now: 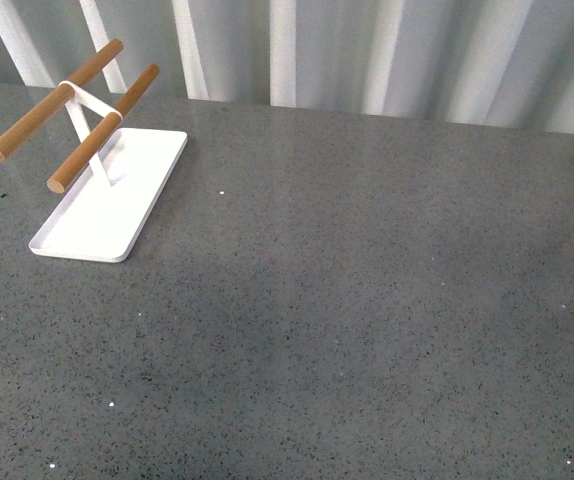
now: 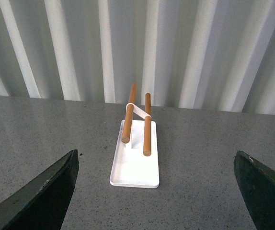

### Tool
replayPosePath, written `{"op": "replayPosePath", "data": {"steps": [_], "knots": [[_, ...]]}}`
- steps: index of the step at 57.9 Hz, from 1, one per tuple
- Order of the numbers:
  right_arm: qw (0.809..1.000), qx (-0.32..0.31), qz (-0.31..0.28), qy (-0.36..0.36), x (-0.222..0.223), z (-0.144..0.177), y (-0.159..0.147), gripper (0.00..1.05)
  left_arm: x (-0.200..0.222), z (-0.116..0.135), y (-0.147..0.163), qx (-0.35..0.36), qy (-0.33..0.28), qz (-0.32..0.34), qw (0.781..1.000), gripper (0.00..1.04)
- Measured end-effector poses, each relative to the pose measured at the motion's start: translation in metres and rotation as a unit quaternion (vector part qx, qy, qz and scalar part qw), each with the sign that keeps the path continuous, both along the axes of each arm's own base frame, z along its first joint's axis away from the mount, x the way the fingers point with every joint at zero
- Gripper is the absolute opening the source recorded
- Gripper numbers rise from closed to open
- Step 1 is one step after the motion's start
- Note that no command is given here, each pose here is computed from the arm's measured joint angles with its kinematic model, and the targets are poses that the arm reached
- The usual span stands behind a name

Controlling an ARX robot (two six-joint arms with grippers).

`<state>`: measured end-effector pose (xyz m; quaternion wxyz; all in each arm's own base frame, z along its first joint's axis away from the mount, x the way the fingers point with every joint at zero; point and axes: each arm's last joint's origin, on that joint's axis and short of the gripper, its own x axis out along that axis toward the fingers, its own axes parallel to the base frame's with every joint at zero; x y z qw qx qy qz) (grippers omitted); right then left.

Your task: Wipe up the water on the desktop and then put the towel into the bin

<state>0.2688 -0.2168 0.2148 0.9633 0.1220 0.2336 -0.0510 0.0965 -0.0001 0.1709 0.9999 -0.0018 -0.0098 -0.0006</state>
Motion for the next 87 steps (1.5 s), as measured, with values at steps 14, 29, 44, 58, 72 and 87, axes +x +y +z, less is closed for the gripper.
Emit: {"op": "replayPosePath", "data": {"steps": [14,29,44,58,72,87], "knots": [[0.997,-0.026,-0.022,0.062,0.004,-0.036,-0.020,0.03,0.000,0.000,0.000,0.000,0.000,0.000,1.000,0.98],[0.994,-0.051,0.011,0.095,0.026,-0.044,-0.022,0.49,0.000,0.000,0.000,0.000,0.000,0.000,1.000,0.98],[0.992,-0.070,0.031,0.099,0.031,-0.043,-0.016,0.93,0.000,0.000,0.000,0.000,0.000,0.000,1.000,0.98],[0.991,-0.020,0.056,0.123,0.022,-0.050,-0.015,0.98,0.000,0.000,0.000,0.000,0.000,0.000,1.000,0.98],[0.986,0.103,0.058,0.116,0.009,-0.057,-0.026,0.98,0.000,0.000,0.000,0.000,0.000,0.000,1.000,0.98],[0.977,0.161,0.103,0.093,0.004,-0.062,-0.024,0.98,0.000,0.000,0.000,0.000,0.000,0.000,1.000,0.98]]}}
